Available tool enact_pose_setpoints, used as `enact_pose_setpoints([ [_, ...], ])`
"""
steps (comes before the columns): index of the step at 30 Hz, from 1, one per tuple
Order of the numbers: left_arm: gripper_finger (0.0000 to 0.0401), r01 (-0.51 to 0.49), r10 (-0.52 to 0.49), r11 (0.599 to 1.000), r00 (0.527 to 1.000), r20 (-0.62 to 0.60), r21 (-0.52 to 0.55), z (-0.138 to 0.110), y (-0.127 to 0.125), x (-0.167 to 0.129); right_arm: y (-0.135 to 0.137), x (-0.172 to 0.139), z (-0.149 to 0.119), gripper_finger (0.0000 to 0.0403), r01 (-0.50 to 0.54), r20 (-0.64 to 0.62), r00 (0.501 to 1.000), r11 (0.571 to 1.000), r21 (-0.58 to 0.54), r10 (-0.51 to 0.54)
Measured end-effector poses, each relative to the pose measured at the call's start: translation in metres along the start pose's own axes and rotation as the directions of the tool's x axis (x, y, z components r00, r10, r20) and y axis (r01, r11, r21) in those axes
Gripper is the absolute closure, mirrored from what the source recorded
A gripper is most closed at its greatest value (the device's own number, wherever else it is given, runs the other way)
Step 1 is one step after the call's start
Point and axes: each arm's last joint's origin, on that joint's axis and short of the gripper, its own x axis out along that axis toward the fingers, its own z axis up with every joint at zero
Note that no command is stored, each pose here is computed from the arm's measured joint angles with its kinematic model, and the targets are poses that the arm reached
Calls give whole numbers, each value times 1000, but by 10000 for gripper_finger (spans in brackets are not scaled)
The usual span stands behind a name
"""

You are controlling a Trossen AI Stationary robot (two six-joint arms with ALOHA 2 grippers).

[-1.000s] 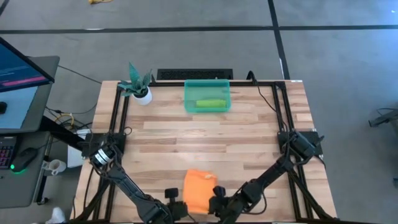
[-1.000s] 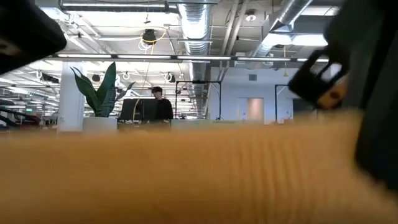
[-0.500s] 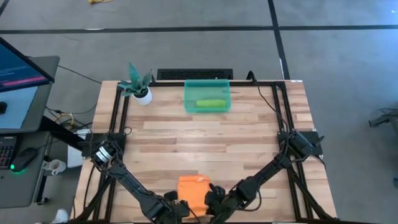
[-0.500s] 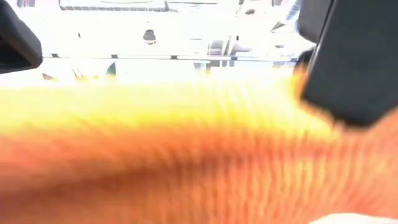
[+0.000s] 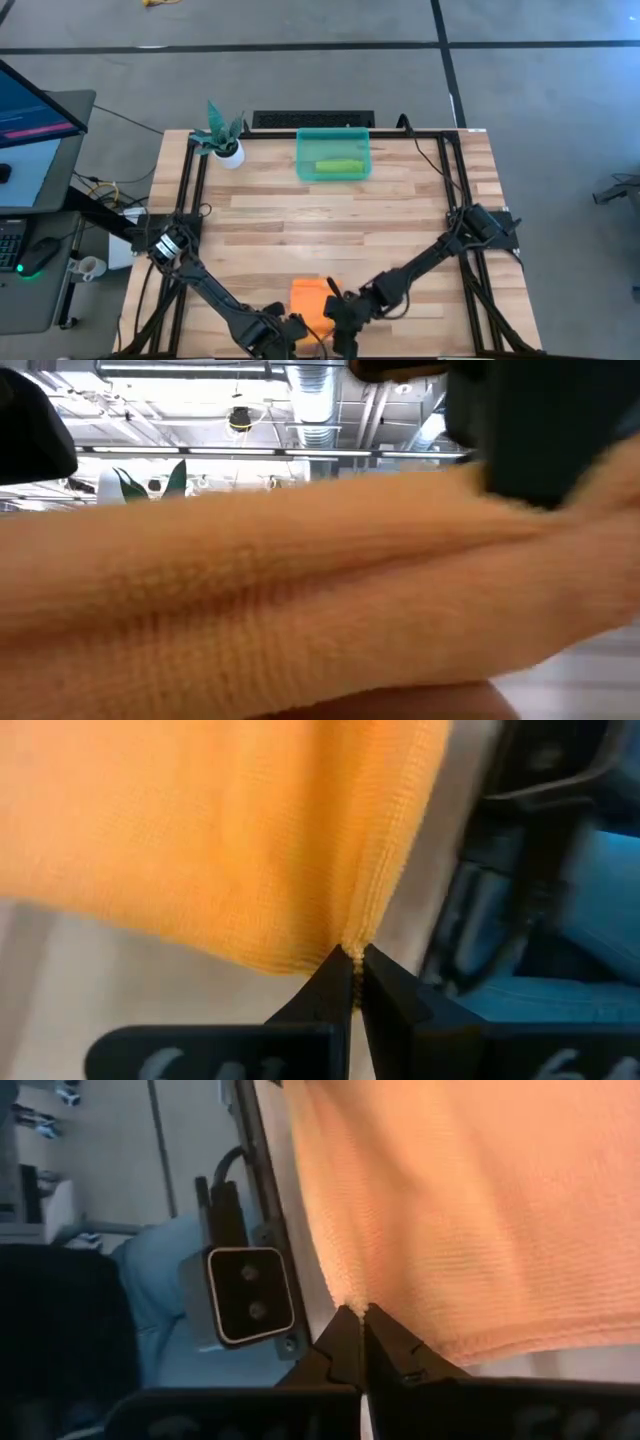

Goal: Roll towel into tight, uniform cylinder
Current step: Roll the orange microfiber towel

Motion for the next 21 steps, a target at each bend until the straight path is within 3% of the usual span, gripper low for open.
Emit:
enact_pose_setpoints([
  [5, 397, -3, 2, 1000, 1000, -22, -22, 6, 4, 1, -22, -2, 22, 393, -35, -83, 996, 996, 87, 42],
  [12, 397, 13, -13, 1000, 999, -32, 0, 7, 3, 1, -43, -10, 46, 390, -71, -107, 990, 985, 159, 89],
  [21, 397, -4, 4, 998, 1000, 6, 69, 7, 3, 1, -70, -19, 63, 394, 10, -117, 993, 959, 282, 24],
])
